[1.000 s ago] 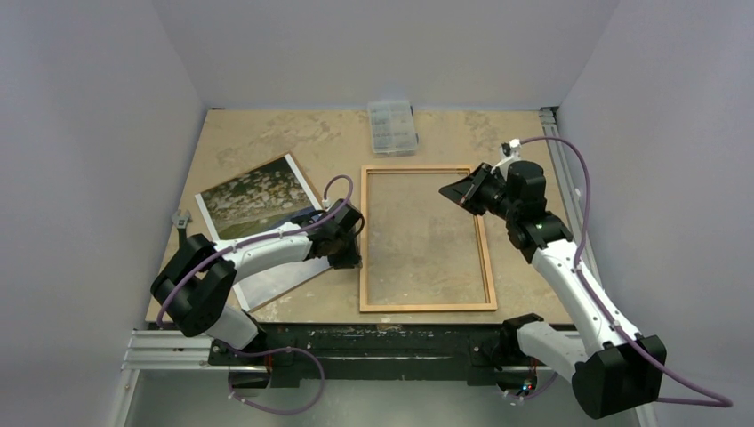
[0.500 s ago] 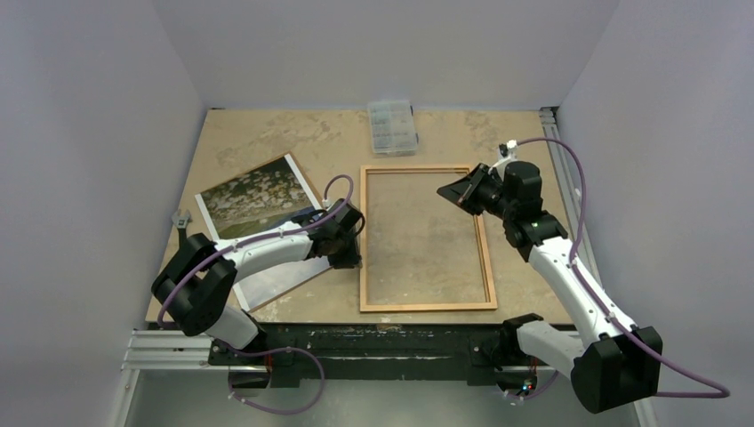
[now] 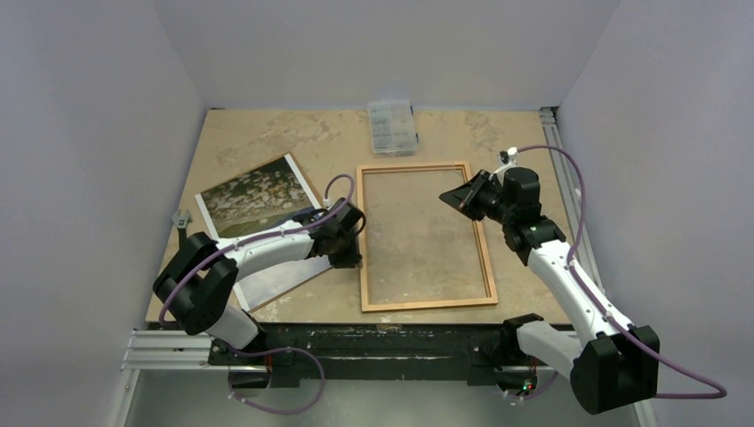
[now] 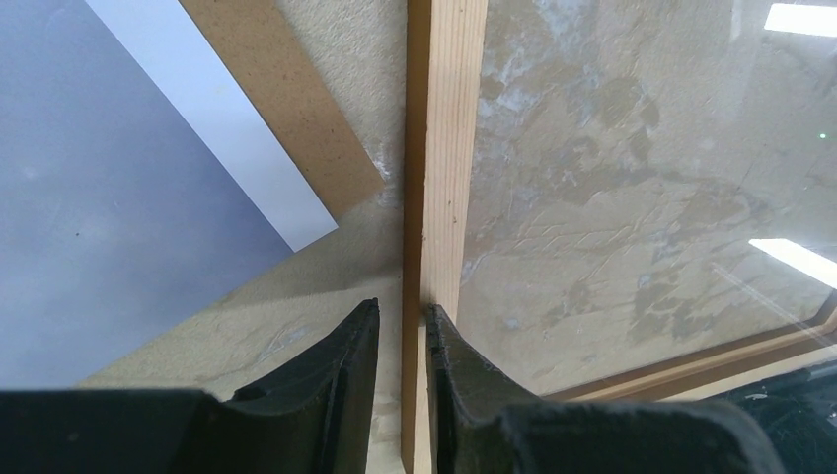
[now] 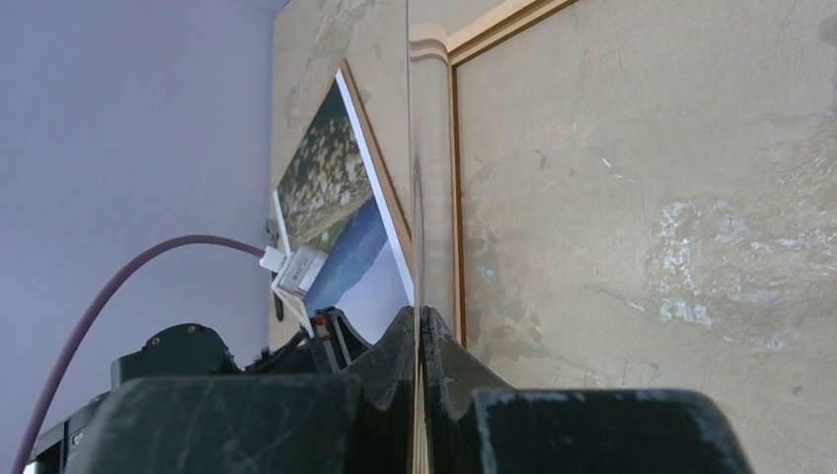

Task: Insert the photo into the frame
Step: Place the photo frame item in the photo frame.

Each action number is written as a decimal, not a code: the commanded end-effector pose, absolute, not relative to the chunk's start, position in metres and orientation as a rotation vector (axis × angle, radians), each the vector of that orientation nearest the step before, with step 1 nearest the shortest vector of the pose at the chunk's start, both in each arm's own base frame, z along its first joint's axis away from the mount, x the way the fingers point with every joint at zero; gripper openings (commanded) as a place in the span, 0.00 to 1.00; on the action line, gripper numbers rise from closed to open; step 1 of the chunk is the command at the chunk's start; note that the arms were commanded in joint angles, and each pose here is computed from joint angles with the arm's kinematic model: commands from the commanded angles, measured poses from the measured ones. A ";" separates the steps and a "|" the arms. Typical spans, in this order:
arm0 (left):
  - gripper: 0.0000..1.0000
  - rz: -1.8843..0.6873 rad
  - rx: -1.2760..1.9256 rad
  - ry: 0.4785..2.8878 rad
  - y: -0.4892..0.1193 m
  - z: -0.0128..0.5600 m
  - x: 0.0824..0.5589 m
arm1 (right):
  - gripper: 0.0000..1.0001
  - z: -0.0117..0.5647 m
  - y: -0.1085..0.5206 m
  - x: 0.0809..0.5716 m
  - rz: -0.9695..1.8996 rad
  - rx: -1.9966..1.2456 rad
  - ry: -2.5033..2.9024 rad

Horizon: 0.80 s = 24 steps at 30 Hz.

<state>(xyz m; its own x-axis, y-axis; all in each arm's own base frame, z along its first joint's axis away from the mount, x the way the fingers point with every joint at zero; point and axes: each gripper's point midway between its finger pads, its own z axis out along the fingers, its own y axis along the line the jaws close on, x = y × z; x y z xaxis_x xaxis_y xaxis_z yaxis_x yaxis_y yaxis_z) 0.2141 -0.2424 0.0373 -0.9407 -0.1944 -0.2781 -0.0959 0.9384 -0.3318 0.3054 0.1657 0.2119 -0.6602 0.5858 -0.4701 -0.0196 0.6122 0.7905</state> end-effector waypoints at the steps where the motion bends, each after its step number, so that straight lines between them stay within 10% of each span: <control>1: 0.22 -0.431 -0.184 2.779 -0.244 0.038 0.219 | 0.00 0.213 0.167 0.302 1.049 0.422 2.070; 24: 0.20 -0.423 -0.157 2.802 -0.248 0.033 0.218 | 0.11 0.161 0.152 0.304 0.828 0.264 2.197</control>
